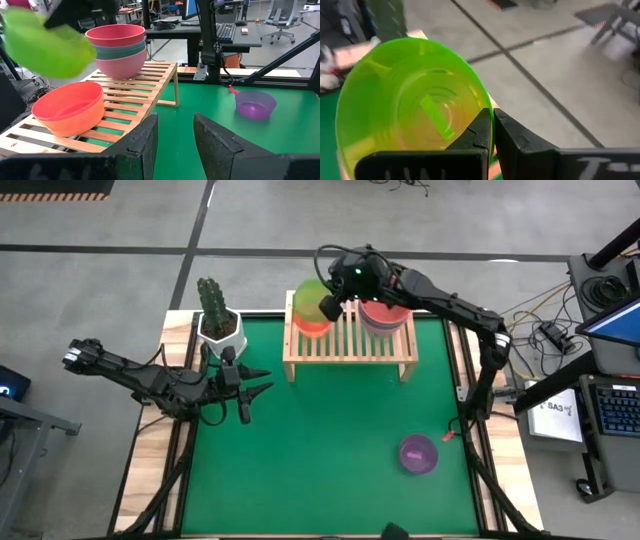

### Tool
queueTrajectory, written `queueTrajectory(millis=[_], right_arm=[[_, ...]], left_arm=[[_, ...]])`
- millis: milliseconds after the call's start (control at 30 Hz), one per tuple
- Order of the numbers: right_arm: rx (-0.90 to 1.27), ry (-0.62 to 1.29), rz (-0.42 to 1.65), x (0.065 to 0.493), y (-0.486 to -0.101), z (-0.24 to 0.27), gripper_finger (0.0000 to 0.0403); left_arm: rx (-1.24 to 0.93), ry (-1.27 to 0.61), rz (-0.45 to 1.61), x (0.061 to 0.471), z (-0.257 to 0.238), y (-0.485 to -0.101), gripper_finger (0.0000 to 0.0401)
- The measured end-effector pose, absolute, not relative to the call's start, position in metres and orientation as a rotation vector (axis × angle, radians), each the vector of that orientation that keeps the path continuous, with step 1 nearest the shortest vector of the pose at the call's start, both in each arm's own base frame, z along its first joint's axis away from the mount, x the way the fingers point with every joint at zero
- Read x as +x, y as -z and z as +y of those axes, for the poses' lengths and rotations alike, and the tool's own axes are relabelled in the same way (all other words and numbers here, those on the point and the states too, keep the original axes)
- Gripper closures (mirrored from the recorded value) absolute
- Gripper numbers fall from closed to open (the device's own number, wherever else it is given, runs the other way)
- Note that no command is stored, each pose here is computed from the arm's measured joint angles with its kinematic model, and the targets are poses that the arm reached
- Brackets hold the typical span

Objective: Place and stack bowls onto a shelf
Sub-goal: Stack the green bowl on top of the light orange bowl on the shelf

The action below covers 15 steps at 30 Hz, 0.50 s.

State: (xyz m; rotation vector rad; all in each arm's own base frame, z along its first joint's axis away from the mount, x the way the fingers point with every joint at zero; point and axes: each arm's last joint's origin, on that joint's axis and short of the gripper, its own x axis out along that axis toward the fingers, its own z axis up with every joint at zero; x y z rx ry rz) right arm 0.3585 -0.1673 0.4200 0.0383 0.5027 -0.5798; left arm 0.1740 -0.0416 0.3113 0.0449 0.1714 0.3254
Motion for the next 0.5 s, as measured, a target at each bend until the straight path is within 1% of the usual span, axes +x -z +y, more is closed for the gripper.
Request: queueTrajectory(millis=[167, 267, 500], right_arm=[[0.070, 0.559, 0.588, 0.365, -0.399, -0.183, 0.0394], [0.053, 0.544, 0.622, 0.372, -0.389, -0.186, 0.0394], [0.028, 0.530, 0.654, 0.379, -0.379, -0.189, 0.0392]], left_arm=[[0.045, -0.325, 0.171, 0.174, -0.042, -0.311, 0.0292], [0.045, -0.325, 0.172, 0.174, -0.042, -0.311, 0.0292], [0.055, -0.325, 0.174, 0.174, -0.042, -0.311, 0.0292]])
